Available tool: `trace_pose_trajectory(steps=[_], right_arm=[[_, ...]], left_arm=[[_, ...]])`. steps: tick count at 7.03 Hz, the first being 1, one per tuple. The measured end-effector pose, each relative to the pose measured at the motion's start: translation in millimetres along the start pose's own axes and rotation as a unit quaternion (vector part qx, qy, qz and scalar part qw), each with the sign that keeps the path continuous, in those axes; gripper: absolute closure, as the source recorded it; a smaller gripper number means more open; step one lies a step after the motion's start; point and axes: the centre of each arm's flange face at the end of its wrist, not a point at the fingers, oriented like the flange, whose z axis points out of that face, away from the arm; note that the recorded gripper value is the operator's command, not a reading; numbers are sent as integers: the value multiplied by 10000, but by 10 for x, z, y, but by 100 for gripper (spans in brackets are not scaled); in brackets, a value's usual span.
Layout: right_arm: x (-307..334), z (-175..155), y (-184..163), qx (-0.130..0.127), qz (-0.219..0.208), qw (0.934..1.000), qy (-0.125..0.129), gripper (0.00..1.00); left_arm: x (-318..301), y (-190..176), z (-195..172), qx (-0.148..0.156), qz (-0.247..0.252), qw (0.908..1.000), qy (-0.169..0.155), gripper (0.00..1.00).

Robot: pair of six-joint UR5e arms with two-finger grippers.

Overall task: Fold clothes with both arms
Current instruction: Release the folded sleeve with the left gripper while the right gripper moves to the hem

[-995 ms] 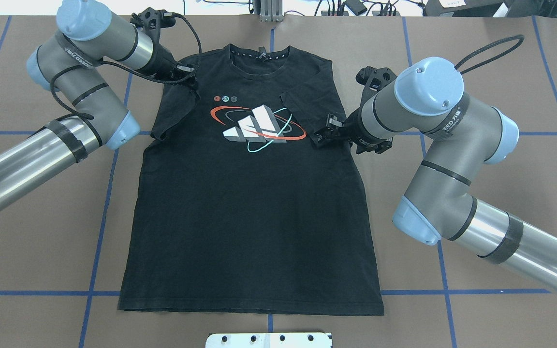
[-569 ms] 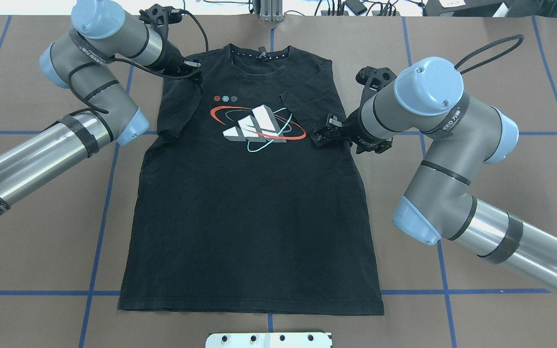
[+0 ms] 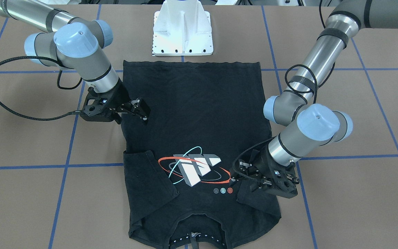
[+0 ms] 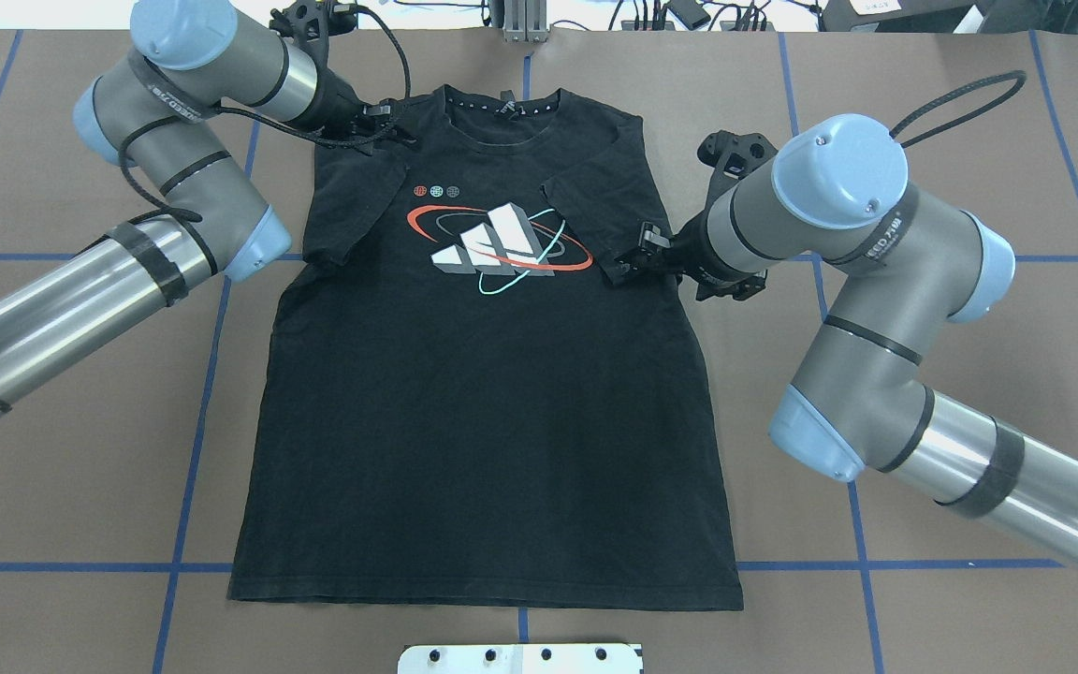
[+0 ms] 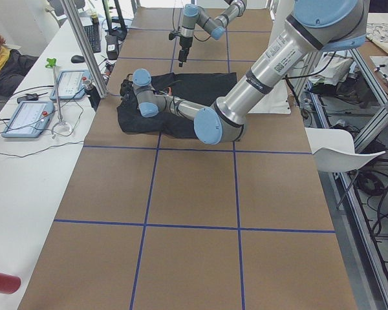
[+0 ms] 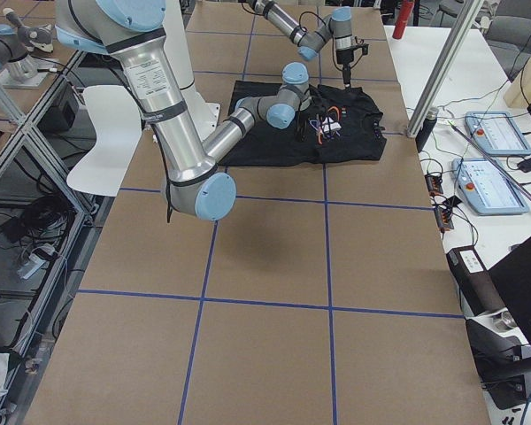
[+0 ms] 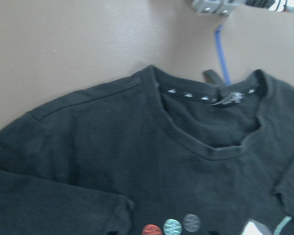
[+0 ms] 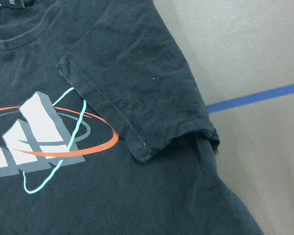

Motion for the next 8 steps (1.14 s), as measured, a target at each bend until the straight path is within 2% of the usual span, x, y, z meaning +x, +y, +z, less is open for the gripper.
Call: trace_pose_trajectory(steps=[1, 3, 4, 6, 8], right_arm=[[194, 49, 307, 42, 468, 9988, 97, 0], [543, 225, 1289, 371, 1517, 9873, 283, 2], [688, 183, 1704, 404, 1802, 9822, 355, 2], [989, 116, 2263, 223, 1809, 9810, 666, 6], [1155, 163, 2767, 29, 1714, 9814, 863, 9]], left_arm=[[-10, 232, -240, -75, -226, 9994, 232, 1], [-219, 782, -721, -288, -524, 9969, 512, 1], [-276, 924, -830, -394, -667, 9954, 569, 1], [-292, 997, -884, -432, -840, 9937, 596, 1], [-285, 1020, -873, -445, -947, 9927, 599, 1]])
